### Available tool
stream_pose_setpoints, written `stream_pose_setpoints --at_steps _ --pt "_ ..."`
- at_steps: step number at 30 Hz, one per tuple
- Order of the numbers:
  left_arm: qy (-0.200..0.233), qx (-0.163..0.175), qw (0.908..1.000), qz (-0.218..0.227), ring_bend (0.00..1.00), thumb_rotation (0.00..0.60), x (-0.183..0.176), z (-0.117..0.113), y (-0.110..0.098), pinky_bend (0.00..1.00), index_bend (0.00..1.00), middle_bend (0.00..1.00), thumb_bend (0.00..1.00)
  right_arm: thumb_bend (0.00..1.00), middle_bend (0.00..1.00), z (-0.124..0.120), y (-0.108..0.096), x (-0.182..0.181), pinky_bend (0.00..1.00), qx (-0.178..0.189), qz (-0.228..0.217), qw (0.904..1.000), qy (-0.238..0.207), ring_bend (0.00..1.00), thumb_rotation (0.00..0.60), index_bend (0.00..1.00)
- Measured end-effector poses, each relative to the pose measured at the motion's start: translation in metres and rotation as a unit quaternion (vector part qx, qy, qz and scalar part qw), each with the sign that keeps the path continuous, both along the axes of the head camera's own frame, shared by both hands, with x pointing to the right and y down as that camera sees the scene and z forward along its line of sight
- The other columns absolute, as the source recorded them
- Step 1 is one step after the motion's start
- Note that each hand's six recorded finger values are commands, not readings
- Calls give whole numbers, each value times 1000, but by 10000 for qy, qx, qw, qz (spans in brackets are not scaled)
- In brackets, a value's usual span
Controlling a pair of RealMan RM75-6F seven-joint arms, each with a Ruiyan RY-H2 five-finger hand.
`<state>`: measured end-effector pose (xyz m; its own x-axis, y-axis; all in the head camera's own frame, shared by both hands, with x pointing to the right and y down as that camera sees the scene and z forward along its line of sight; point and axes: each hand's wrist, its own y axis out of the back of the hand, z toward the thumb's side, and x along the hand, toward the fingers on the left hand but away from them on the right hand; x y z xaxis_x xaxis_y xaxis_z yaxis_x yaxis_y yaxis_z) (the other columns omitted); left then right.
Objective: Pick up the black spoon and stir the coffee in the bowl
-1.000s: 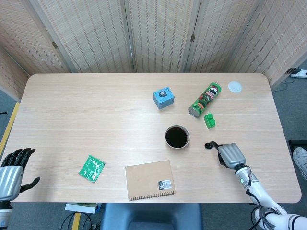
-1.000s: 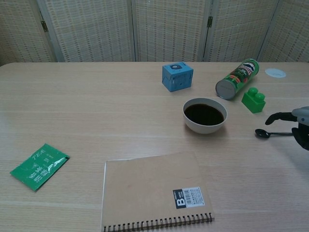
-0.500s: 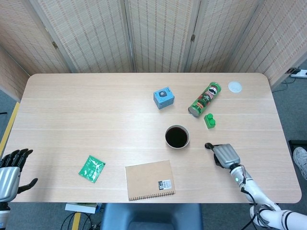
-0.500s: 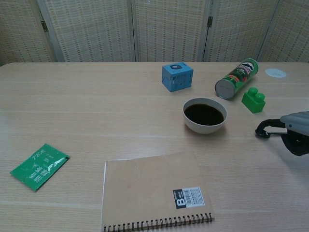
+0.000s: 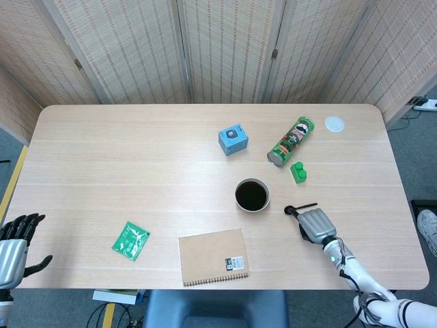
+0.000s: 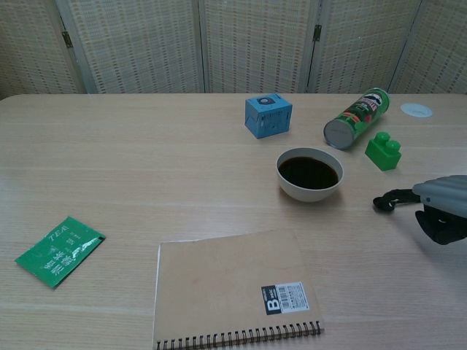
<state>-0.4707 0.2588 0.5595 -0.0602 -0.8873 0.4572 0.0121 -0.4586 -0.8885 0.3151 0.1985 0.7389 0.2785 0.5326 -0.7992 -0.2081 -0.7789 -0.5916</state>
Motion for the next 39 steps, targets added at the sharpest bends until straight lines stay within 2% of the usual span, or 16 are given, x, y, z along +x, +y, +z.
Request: stream_pose_setpoints --at_steps 6,11,17,25,27,28,29,30,31,32,34,36,39 --pt "-6 4 10000 -8 140 600 0 -1 1 190 183 175 207 973 1000 -3 8 -1 1000 -60 -205 9998 -13 1000 600 201" --pt "-13 -12 10000 -13 140 600 0 -1 2 190 183 174 207 976 1000 -11 12 14 1000 -67 -325 9994 132 1000 600 204" --pt "-3 -10 10000 -3 140 600 2 0 3 190 183 175 207 977 1000 -20 6 35 1000 42 -432 9985 345 1000 600 212" --pt "-42 -25 10000 -21 140 600 0 -1 4 190 183 175 207 968 1000 -23 0 28 1000 148 -414 9990 108 1000 600 213" --pt "-61 -22 10000 -36 140 600 -1 -2 4 190 183 175 207 904 1000 -25 0 26 1000 190 -417 9989 50 1000 600 215" --pt "-64 -18 10000 -44 140 600 -1 -2 4 190 183 175 207 827 1000 -26 -1 25 1000 216 -406 9989 23 1000 600 219" --pt "-63 -16 10000 -48 140 600 -1 -2 5 189 183 175 207 699 1000 -27 -1 24 1000 249 -392 9989 -5 1000 600 226" --pt "-62 -18 10000 -51 140 600 -1 -2 5 189 183 175 207 612 1000 -29 -1 24 1000 300 -368 9989 -47 1000 600 231" --pt "-58 -22 10000 -55 140 600 -1 -2 5 189 183 174 207 453 1000 -30 -2 23 1000 344 -343 9988 -84 1000 600 237" --pt "-54 -26 10000 -56 140 600 -1 -2 5 190 183 174 207 341 1000 -33 -2 23 1000 412 -308 9986 -136 1000 600 243" --pt "-43 -34 10000 -49 140 600 0 -1 6 189 183 175 207 184 999 -37 -1 22 1000 532 -263 9980 -211 1000 600 249" --pt "-28 -35 10000 -35 140 600 1 -1 5 190 183 175 206 82 996 -42 0 22 1000 687 -210 9970 -288 1000 600 259" --pt "6 -32 10000 -2 140 600 4 0 4 190 183 175 206 38 993 -45 4 22 1000 894 -101 9952 -384 1000 600 288"
